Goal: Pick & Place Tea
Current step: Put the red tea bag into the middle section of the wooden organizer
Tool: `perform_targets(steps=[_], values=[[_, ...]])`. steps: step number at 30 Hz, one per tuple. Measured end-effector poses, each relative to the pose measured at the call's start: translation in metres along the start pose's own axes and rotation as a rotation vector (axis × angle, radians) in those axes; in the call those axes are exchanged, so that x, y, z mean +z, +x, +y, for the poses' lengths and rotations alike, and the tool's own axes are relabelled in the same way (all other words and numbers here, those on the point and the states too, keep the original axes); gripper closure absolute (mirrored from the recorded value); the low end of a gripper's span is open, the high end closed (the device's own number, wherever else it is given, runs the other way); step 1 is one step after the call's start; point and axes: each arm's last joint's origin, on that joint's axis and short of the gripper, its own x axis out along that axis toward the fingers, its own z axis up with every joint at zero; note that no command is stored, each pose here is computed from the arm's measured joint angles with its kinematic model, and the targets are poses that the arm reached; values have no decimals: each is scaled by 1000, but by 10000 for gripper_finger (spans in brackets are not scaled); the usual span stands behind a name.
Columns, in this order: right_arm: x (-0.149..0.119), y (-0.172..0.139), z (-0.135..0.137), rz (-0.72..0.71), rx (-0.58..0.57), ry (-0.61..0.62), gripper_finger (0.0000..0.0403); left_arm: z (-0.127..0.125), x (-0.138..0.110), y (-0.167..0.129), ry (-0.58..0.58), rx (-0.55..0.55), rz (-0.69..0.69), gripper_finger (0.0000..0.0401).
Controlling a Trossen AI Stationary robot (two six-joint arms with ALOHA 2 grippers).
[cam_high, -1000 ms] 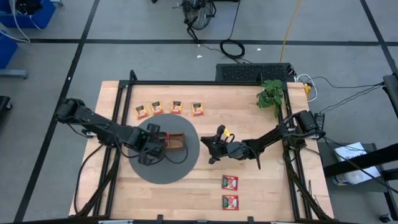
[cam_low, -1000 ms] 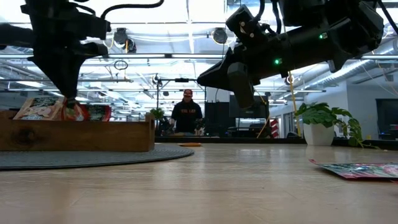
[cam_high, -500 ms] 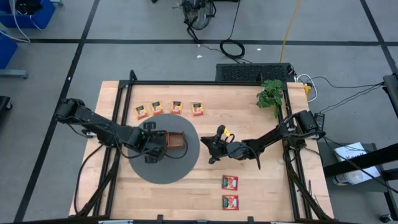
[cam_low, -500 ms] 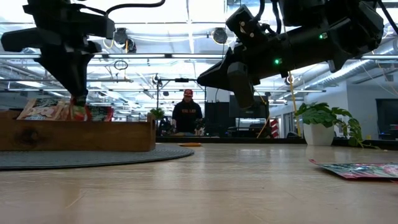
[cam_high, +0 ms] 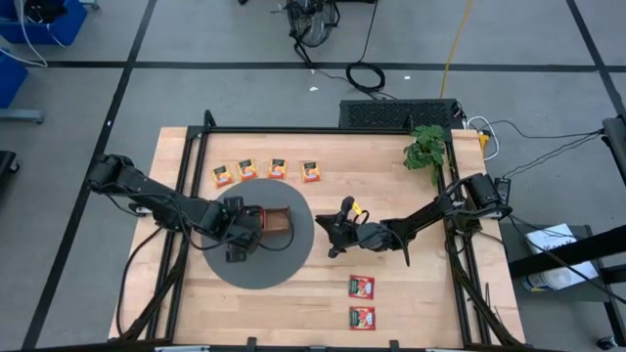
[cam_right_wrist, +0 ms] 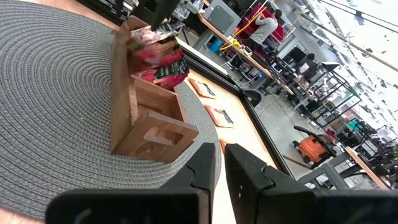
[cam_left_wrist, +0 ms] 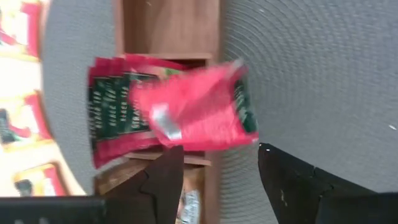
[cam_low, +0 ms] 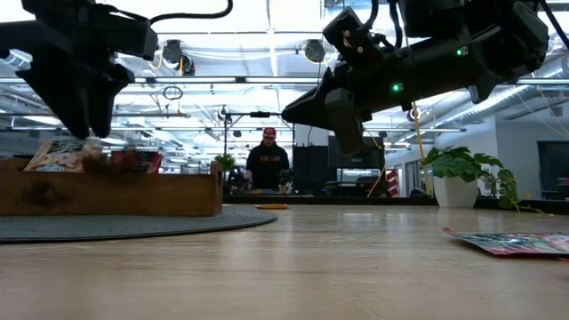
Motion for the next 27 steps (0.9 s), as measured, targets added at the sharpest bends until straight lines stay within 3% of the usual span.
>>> perform_targets(steps=[11, 19, 24, 27], values=[[0, 0, 0, -1, 0, 1, 379, 0, -1, -5, -3, -45, -7, 192], [0, 0, 0, -1, 0, 18, 378, -7, 10, -38, -63, -134, -257, 192], [0, 0, 0, -1, 0, 18, 382, -23, 17, -24, -97, -115, -245, 192], [0, 0, 0, -1, 0, 18, 382, -41, 22, -9, -41, -146, -209, 192]])
